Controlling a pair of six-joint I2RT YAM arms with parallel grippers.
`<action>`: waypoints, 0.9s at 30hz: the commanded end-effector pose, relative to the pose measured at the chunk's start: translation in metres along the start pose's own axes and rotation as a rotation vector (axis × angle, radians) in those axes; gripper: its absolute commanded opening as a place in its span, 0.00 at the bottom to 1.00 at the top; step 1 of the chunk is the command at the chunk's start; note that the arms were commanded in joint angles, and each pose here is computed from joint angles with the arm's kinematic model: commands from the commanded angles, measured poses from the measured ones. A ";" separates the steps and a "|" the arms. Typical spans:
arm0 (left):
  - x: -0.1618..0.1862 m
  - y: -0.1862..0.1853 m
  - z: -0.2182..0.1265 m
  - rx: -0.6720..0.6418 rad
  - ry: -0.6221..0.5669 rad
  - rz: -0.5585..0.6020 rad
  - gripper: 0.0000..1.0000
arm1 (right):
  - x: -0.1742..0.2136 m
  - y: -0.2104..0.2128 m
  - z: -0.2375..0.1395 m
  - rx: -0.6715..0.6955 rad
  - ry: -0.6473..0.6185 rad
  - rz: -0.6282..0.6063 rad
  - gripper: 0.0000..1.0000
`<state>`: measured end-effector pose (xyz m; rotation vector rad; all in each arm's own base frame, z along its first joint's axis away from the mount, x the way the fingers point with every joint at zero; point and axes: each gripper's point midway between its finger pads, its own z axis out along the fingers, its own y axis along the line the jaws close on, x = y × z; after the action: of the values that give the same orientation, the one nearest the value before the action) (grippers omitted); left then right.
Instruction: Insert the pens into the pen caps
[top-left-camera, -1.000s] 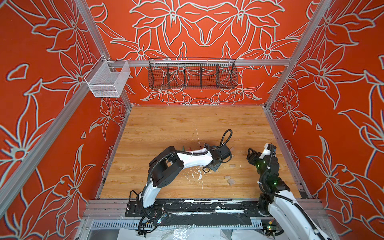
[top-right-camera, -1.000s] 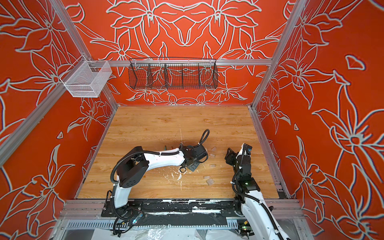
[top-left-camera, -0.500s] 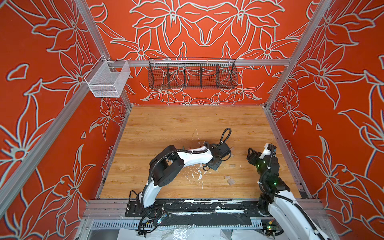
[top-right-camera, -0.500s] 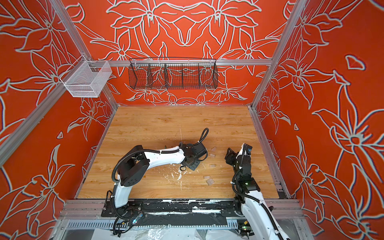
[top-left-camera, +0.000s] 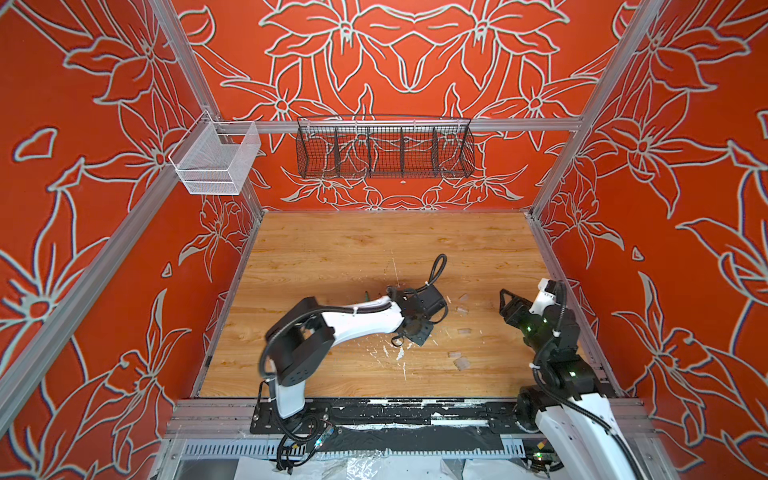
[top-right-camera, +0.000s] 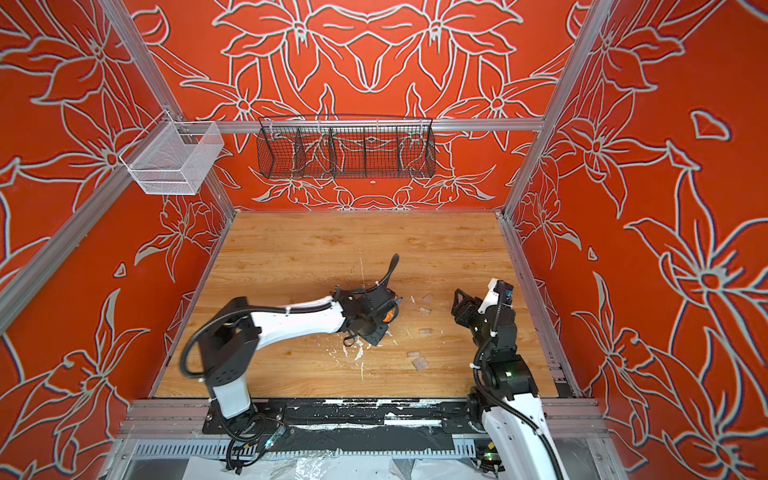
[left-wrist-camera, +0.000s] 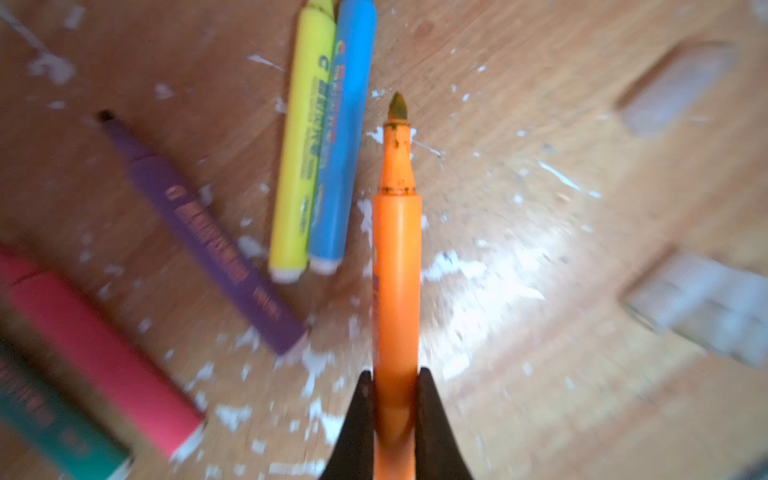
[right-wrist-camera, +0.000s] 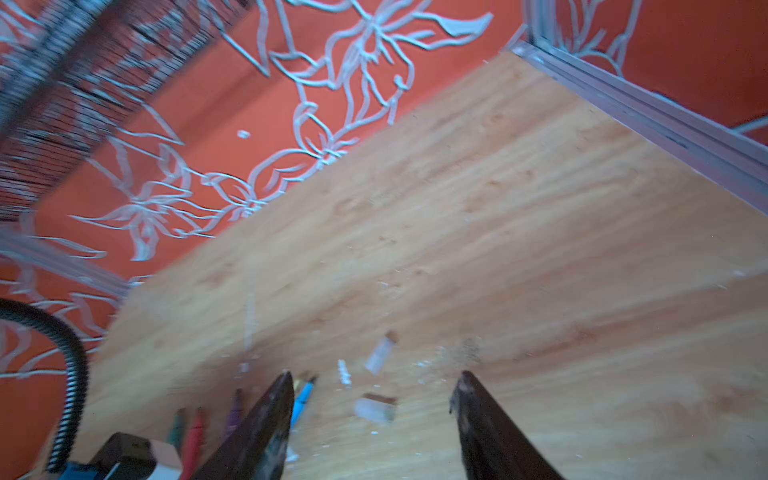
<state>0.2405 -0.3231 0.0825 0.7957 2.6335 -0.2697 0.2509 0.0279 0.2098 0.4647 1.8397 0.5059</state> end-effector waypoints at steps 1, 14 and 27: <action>-0.025 -0.016 -0.051 0.135 -0.199 -0.058 0.00 | 0.022 0.043 -0.021 -0.208 0.173 0.118 0.63; 0.020 -0.021 -0.101 0.355 -0.456 -0.145 0.00 | 0.069 0.149 -0.051 -0.693 0.319 0.190 0.63; 0.032 -0.024 -0.109 0.403 -0.478 -0.129 0.00 | 0.128 0.203 -0.037 -0.706 0.383 0.078 0.53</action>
<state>0.1735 -0.2920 0.1610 0.5855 2.2319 -0.8784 0.1797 0.2574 0.2052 -0.0962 1.9637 1.2942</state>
